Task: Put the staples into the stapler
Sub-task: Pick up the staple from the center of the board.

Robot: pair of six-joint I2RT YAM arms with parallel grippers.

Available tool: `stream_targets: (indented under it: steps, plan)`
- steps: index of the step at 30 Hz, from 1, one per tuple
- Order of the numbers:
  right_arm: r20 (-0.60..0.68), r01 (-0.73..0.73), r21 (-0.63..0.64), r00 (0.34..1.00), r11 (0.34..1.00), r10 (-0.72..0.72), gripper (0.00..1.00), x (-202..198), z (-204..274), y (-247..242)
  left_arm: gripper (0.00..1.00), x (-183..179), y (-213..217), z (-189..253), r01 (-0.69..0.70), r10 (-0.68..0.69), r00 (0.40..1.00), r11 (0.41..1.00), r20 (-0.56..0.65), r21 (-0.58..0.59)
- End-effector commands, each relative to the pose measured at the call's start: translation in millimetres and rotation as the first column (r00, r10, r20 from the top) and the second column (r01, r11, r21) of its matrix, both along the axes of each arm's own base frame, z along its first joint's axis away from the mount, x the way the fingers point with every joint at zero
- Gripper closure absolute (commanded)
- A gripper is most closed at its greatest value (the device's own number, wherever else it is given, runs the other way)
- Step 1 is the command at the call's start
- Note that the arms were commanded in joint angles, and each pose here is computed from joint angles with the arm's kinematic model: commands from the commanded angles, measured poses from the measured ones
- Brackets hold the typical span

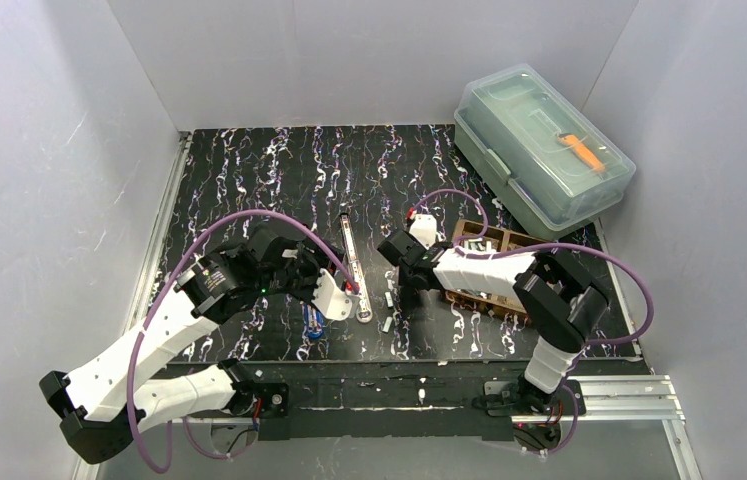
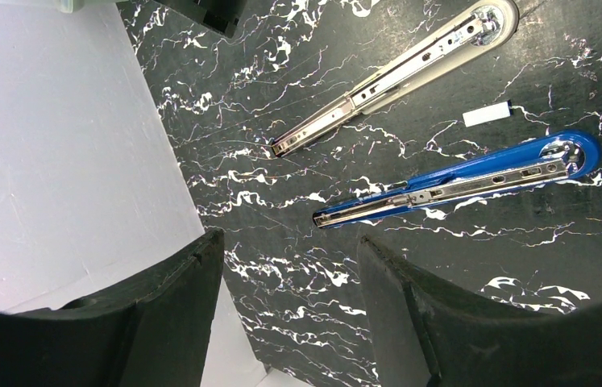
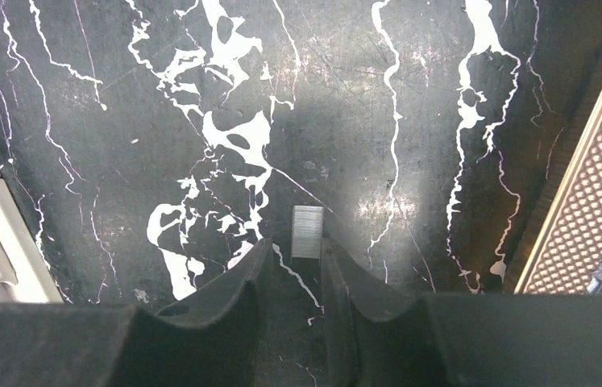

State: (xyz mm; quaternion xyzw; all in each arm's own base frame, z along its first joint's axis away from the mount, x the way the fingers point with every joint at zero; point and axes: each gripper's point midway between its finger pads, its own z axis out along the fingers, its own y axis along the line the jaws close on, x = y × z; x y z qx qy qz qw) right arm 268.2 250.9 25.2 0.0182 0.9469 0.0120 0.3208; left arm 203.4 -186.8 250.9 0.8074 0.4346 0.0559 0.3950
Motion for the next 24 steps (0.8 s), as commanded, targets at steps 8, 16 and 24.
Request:
stream_targets:
  steps: [8, 16, 24]
  plan:
    - [0.044, 0.029, -0.009, 0.999, 1.000, -0.029, 0.73, 6.0, 1.4, -7.0, 0.41, -7.5, 3.1, -4.0, 0.015, -0.015, 1.000, 1.000, -0.024, 0.003]
    - [0.075, -0.007, 0.034, 0.997, 0.999, 0.004, 0.78, 8.7, 27.8, -0.2, 0.41, -9.2, 2.1, -10.0, 0.024, -0.024, 0.999, 1.000, -0.037, 0.008]
    - [0.049, -0.166, 0.447, 0.986, 0.879, 0.161, 0.79, -18.1, 103.7, 41.4, 0.40, -5.4, -7.1, -15.7, 0.078, -0.077, 0.996, 0.996, 0.041, -0.035]
